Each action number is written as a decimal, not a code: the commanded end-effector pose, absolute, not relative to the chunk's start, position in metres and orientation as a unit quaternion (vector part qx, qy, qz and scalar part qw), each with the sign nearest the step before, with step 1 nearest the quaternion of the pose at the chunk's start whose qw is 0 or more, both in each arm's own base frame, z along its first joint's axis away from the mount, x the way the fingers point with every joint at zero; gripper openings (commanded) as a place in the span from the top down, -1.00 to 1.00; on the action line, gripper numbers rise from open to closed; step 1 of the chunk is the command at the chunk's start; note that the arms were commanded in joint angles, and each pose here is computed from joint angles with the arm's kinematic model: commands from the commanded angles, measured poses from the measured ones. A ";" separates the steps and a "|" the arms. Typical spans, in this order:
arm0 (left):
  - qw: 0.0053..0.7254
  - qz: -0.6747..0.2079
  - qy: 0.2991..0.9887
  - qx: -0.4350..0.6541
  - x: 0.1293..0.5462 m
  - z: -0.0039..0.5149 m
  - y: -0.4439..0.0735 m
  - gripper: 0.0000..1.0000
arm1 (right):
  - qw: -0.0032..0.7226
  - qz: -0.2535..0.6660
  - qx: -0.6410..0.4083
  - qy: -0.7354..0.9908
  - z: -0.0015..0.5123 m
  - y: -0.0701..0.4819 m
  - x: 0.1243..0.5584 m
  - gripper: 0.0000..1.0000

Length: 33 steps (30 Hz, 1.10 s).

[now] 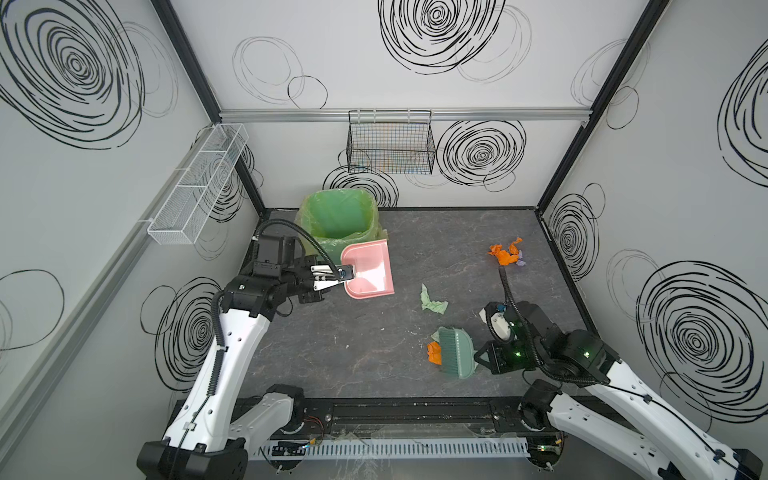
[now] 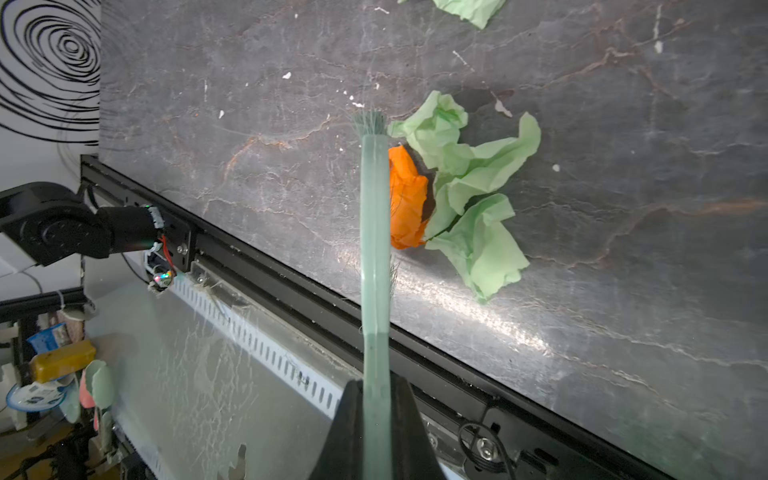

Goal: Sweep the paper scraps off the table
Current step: 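Lower the empty dustpan with the left gripper while the right moves the brush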

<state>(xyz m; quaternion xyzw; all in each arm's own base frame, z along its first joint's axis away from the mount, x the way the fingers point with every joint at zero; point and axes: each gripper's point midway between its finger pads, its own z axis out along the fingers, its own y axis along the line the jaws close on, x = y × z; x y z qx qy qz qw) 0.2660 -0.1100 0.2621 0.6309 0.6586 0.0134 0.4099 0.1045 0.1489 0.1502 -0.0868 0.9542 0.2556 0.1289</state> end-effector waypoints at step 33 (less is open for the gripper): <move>0.367 -0.101 0.691 0.614 0.231 0.160 -0.148 1.00 | 0.352 0.074 -0.012 0.933 0.268 0.087 0.266 1.00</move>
